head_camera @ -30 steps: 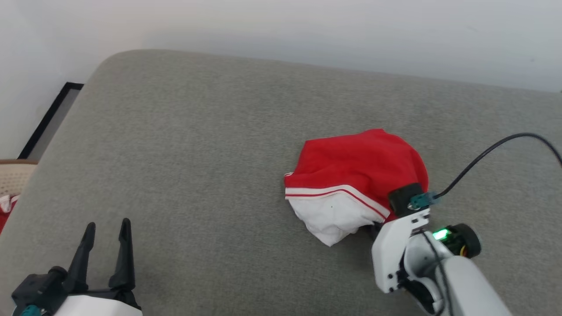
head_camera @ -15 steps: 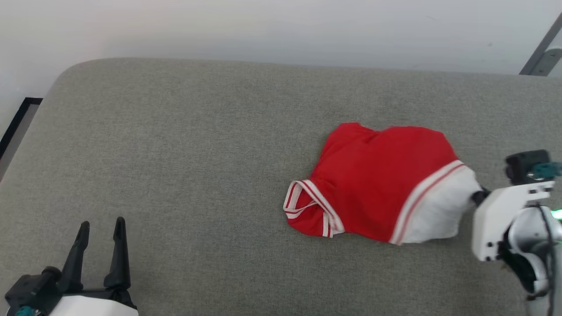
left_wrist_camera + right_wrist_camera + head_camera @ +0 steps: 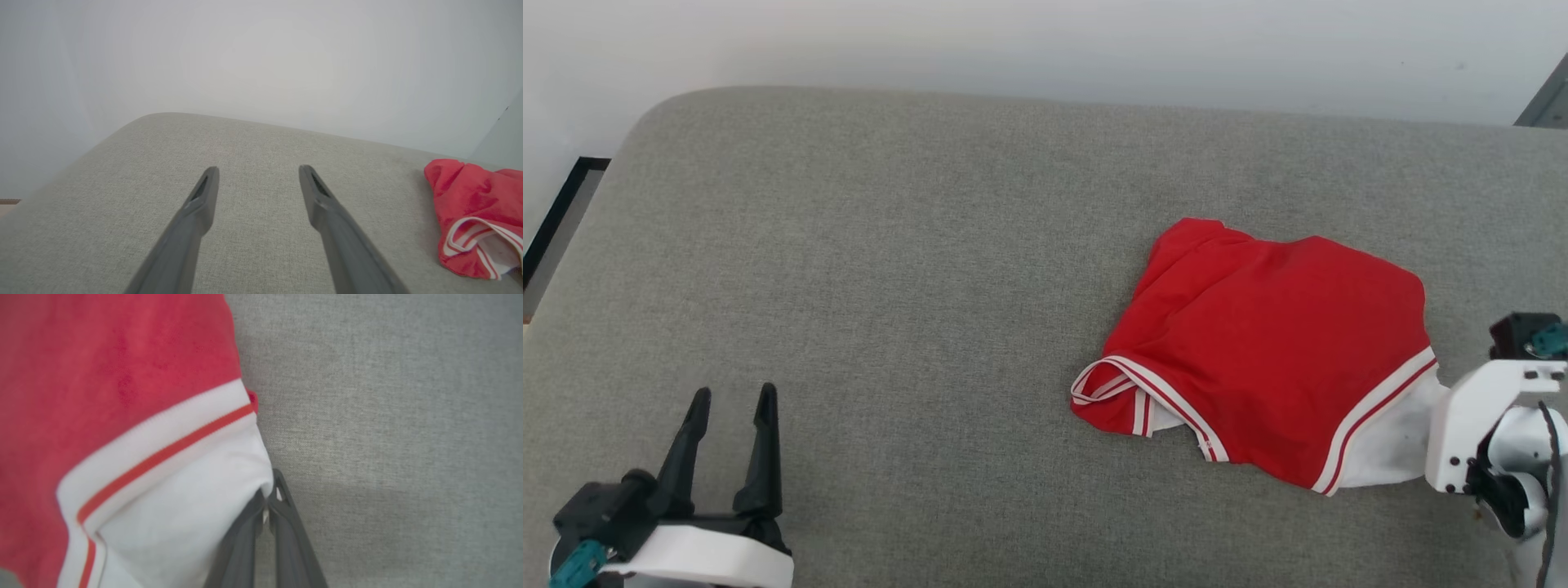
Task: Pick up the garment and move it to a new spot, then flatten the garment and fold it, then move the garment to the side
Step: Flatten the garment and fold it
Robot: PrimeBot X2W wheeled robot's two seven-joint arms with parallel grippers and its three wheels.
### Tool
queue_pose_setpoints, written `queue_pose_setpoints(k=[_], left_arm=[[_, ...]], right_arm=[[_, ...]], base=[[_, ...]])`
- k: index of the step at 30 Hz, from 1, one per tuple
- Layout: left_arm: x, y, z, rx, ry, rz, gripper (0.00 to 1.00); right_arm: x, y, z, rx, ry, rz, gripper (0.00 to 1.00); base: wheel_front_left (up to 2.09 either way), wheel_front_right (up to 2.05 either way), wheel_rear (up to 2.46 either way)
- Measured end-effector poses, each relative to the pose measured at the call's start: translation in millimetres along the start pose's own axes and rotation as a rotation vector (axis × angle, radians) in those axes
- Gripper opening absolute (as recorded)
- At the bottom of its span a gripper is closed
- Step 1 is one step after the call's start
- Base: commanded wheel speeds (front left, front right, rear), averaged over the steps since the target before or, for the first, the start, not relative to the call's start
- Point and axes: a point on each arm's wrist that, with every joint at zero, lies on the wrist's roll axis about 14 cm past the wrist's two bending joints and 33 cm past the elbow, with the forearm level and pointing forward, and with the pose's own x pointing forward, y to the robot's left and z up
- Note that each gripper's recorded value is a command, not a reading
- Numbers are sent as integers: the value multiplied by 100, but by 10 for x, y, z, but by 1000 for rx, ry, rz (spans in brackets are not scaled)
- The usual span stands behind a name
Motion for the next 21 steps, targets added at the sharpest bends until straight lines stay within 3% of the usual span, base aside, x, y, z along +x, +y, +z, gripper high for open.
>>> queue_pose_setpoints(k=[1,2,4,5,12,21], left_arm=[[16,-7,2,6,2,-7,100],[33,-19,3,4,3,-15,100],[67,-74,-2,3,8,-41,100],[83,-100,-14,3,14,-56,100],[301,-384,28,-16,66,-202,100],[611,-974,120,-43,228,-437,100]], right_arm=[[27,13,-1,-2,6,3,0],[49,26,15,3,3,7,14],[72,43,40,3,3,11,65],[76,40,45,5,5,11,100],[-46,10,234,24,-63,20,100],[-501,-112,703,121,-371,3,100]], base=[[0,0,0],[0,0,0],[0,0,0],[0,0,0],[0,0,0],[0,0,0]])
